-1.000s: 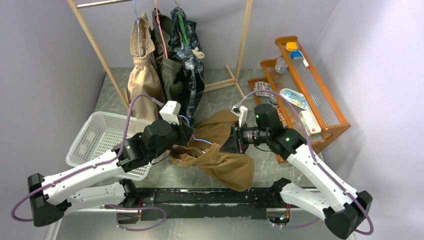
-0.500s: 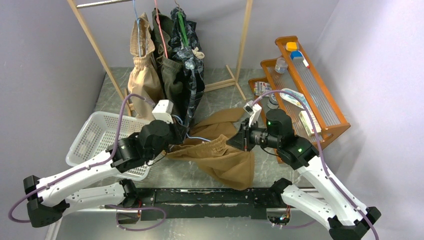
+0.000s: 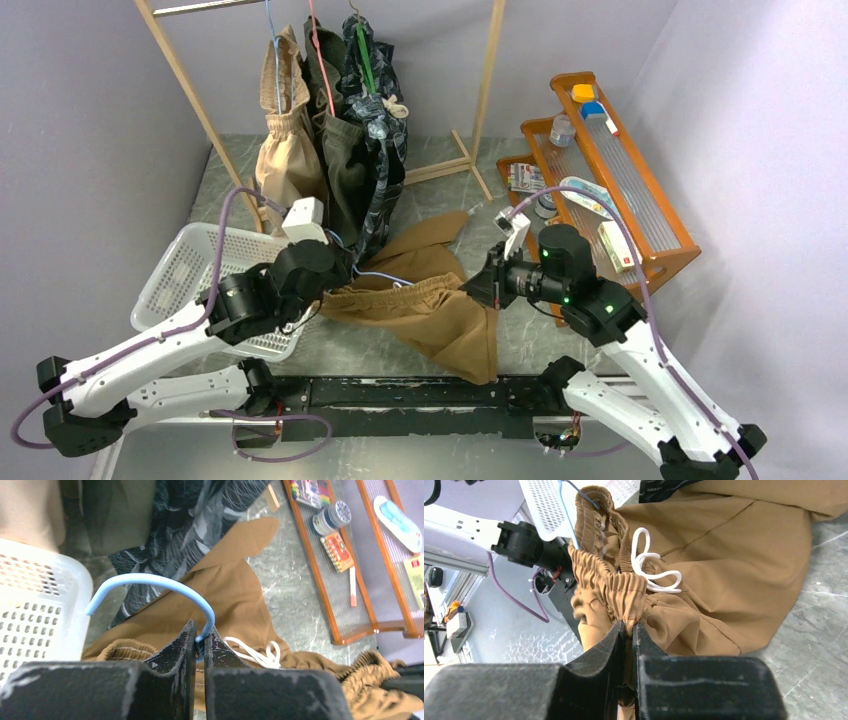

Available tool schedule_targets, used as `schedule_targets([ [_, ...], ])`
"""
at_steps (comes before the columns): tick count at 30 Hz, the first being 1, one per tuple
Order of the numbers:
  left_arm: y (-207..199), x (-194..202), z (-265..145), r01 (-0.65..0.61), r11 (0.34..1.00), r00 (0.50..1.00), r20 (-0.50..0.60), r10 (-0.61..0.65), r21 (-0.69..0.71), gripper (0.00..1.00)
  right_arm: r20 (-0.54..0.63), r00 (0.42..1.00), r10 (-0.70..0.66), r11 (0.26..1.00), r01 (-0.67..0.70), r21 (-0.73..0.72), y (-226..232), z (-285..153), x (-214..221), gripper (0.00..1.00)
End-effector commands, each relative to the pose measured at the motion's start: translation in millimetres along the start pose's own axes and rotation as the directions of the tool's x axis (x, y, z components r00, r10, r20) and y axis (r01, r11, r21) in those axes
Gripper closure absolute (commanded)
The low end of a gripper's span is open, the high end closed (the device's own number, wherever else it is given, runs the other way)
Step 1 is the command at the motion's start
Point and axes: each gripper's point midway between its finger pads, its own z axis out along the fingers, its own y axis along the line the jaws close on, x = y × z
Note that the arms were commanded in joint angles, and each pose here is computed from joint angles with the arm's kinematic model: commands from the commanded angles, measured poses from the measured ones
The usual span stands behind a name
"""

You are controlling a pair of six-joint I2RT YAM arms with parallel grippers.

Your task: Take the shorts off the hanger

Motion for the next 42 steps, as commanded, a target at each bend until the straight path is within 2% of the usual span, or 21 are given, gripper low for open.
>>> schedule_targets([
  [1,37.5,-40.3,-15.3,0.104,0.977,0.985,0.157,-0.075,-0.186,0.93,-0.014,1.000,0.004,0.998,-0.003,0.056,-1.5,-23.9,8.3,0.94],
  [3,38.4,-44.3,-18.2,0.128,0.976,0.980,0.176,-0.096,-0.176,0.93,-0.016,0.999,0.034,0.984,-0.030,0.176,-20.3,-30.2,11.7,0.99],
  [5,39.8,-46.1,-19.6,0.145,0.975,0.975,0.193,-0.112,-0.166,0.93,-0.001,1.000,0.025,0.982,-0.025,0.188,-19.3,-37.4,9.3,1.00],
  [8,42.5,-46.3,-19.6,0.161,0.971,0.971,0.204,-0.124,-0.177,0.93,0.063,0.997,-0.052,0.999,0.051,0.008,16.6,-48.2,-0.8,1.00],
  [10,42.6,-45.6,-17.7,0.161,0.968,0.972,0.202,-0.122,-0.192,0.93,0.084,0.991,-0.103,0.975,0.117,-0.190,50.4,-54.0,2.7,1.00],
  [12,40.3,-45.4,-14.6,0.151,0.967,0.974,0.196,-0.111,-0.206,0.93,0.078,0.989,-0.126,0.934,0.145,-0.327,72.1,-58.5,9.0,1.00],
  [14,33.1,-43.9,-9.3,0.115,0.973,0.981,0.177,-0.080,-0.202,0.93,0.083,0.986,-0.146,0.918,0.166,-0.359,77.8,-59.6,6.9,1.00],
  [16,21.8,-41.6,-2.9,0.068,0.983,0.987,0.154,-0.042,-0.170,0.93,0.127,0.984,-0.122,0.953,0.152,-0.263,65.4,-55.0,-9.1,1.00],
  [18,10.9,-38.8,3.9,0.048,0.990,0.989,0.144,-0.028,-0.136,0.93,0.160,0.976,-0.145,0.944,0.185,-0.272,68.0,-53.4,-17.2,1.00],
  [20,12.5,-35.4,6.4,0.060,0.986,0.990,0.137,-0.039,-0.154,0.93,0.121,0.978,-0.170,0.924,0.201,-0.326,73.9,-50.9,-11.6,1.00],
  [23,17.4,-36.6,4.5,0.082,0.978,0.989,0.136,-0.057,-0.189,0.93,-0.038,0.982,-0.183,0.928,0.160,-0.336,64.1,-42.9,13.0,1.00],
  [25,23.7,-44.1,2.7,0.104,0.969,0.985,0.161,-0.069,-0.225,0.93,-0.112,0.976,-0.186,0.891,0.120,-0.438,74.0,-44.5,31.2,1.00],
  [27,28.6,-51.6,1.6,0.113,0.961,0.983,0.167,-0.072,-0.253,0.93,-0.143,0.972,-0.185,0.833,0.077,-0.548,88.3,-51.0,42.5,1.00],
  [29,33.4,-58.5,1.8,0.123,0.952,0.983,0.168,-0.078,-0.280,0.93,-0.152,0.970,-0.192,0.833,0.080,-0.547,87.0,-52.8,47.2,1.00],
  [32,37.3,-60.5,11.1,0.109,0.950,0.986,0.153,-0.066,-0.293,0.93,-0.110,0.965,-0.237,0.794,0.127,-0.594,98.4,-64.6,41.1,1.00],
  [33,36.3,-58.6,15.9,0.103,0.952,0.988,0.138,-0.065,-0.288,0.93,-0.075,0.966,-0.248,0.786,0.155,-0.599,102.5,-67.2,33.3,1.00],
  [36,22.4,-49.4,29.5,0.046,0.972,0.996,0.088,-0.026,-0.229,0.93,0.041,0.973,-0.228,0.858,0.220,-0.464,93.7,-57.8,-2.1,1.00],
  [40,-4.8,-34.1,43.0,-0.021,0.997,0.999,0.031,0.023,-0.080,0.93,0.202,0.969,-0.144,0.946,0.195,-0.258,71.0,-42.8,-50.3,1.00],
  [41,-8.2,-30.4,44.5,-0.031,0.998,0.999,0.018,0.032,-0.058,0.93,0.215,0.968,-0.130,0.950,0.184,-0.251,67.9,-37.3,-53.0,1.00],
  [42,-9.7,-27.7,45.8,-0.033,0.998,0.999,0.011,0.034,-0.050,0.93,0.212,0.968,-0.133,0.932,0.195,-0.307,75.5,-35.1,-51.1,1.00],
])
